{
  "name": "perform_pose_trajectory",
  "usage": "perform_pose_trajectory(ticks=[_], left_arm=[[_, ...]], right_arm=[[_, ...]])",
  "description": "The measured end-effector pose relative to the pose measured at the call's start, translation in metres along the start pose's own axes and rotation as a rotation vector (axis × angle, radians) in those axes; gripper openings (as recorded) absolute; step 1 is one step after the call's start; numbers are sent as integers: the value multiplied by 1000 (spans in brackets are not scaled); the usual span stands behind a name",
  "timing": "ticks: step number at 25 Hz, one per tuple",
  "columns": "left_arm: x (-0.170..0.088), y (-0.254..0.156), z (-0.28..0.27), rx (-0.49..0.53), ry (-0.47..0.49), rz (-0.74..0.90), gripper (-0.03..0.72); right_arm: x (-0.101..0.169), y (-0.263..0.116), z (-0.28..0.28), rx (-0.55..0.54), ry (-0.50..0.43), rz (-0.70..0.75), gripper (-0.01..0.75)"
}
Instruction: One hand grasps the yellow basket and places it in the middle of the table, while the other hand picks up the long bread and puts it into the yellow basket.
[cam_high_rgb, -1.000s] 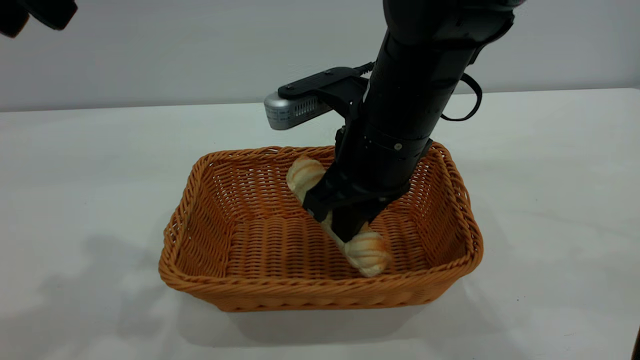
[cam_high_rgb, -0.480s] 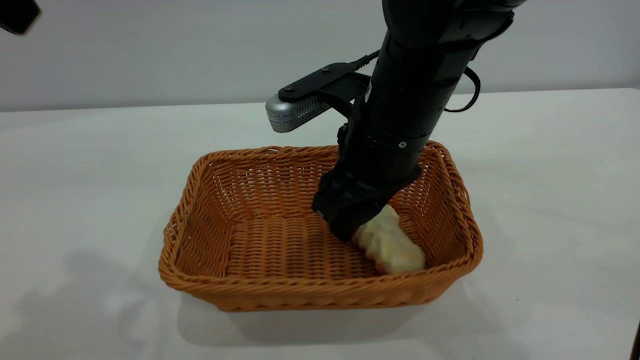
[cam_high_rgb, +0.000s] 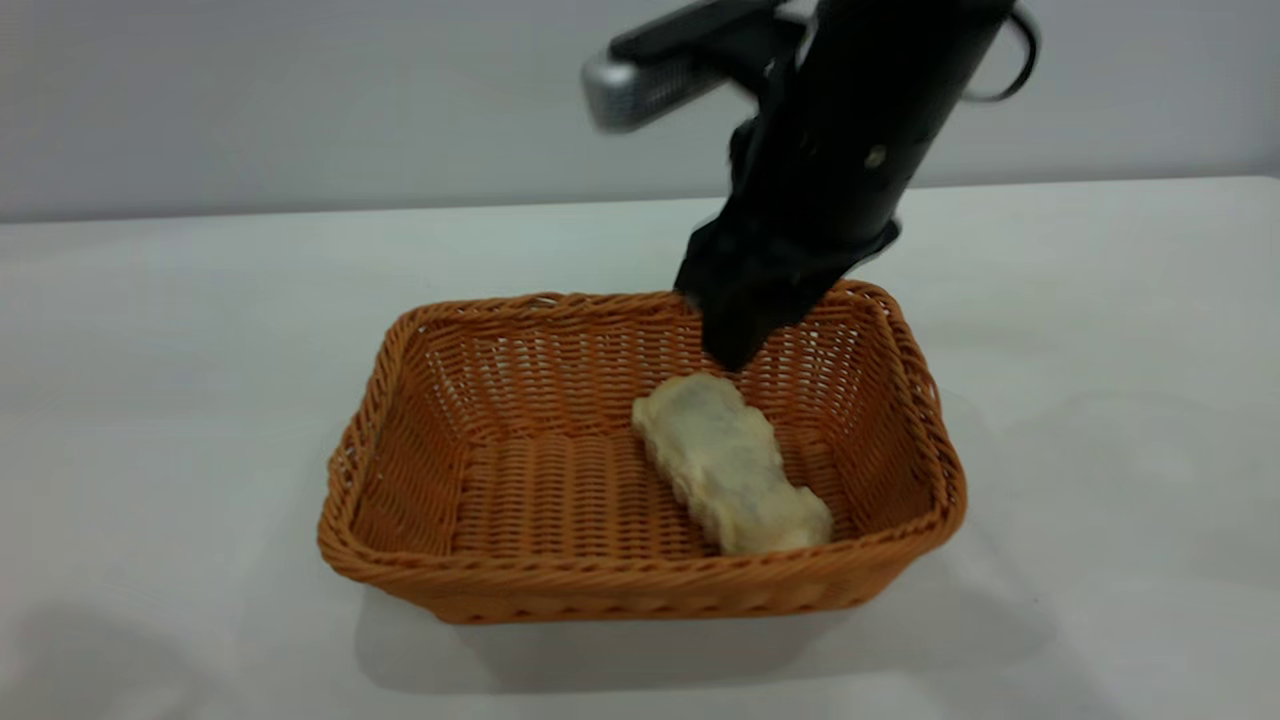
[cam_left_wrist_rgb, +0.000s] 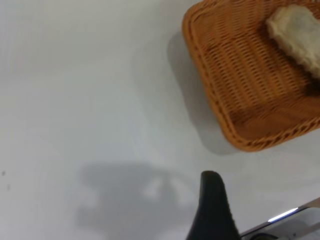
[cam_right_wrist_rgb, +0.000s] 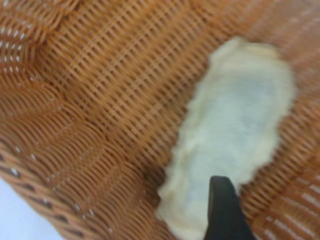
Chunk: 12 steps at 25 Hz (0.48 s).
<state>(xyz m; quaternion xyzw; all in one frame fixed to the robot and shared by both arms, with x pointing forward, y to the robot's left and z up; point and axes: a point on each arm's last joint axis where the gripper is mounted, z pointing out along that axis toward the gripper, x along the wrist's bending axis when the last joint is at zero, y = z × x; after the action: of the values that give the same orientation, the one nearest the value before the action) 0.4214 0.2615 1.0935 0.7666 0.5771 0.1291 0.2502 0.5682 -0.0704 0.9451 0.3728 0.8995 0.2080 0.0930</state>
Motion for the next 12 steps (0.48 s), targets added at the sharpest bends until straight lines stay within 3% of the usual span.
perform_pose_trajectory(ticks=[6, 12], left_arm=[[-4, -42, -13, -34, 26, -45, 586], [-11, -87, -27, -81, 32, -35, 586]], right_arm=[[-19, 0, -47, -16, -18, 42, 498], [-19, -3, -93, -15, -35, 17, 498]])
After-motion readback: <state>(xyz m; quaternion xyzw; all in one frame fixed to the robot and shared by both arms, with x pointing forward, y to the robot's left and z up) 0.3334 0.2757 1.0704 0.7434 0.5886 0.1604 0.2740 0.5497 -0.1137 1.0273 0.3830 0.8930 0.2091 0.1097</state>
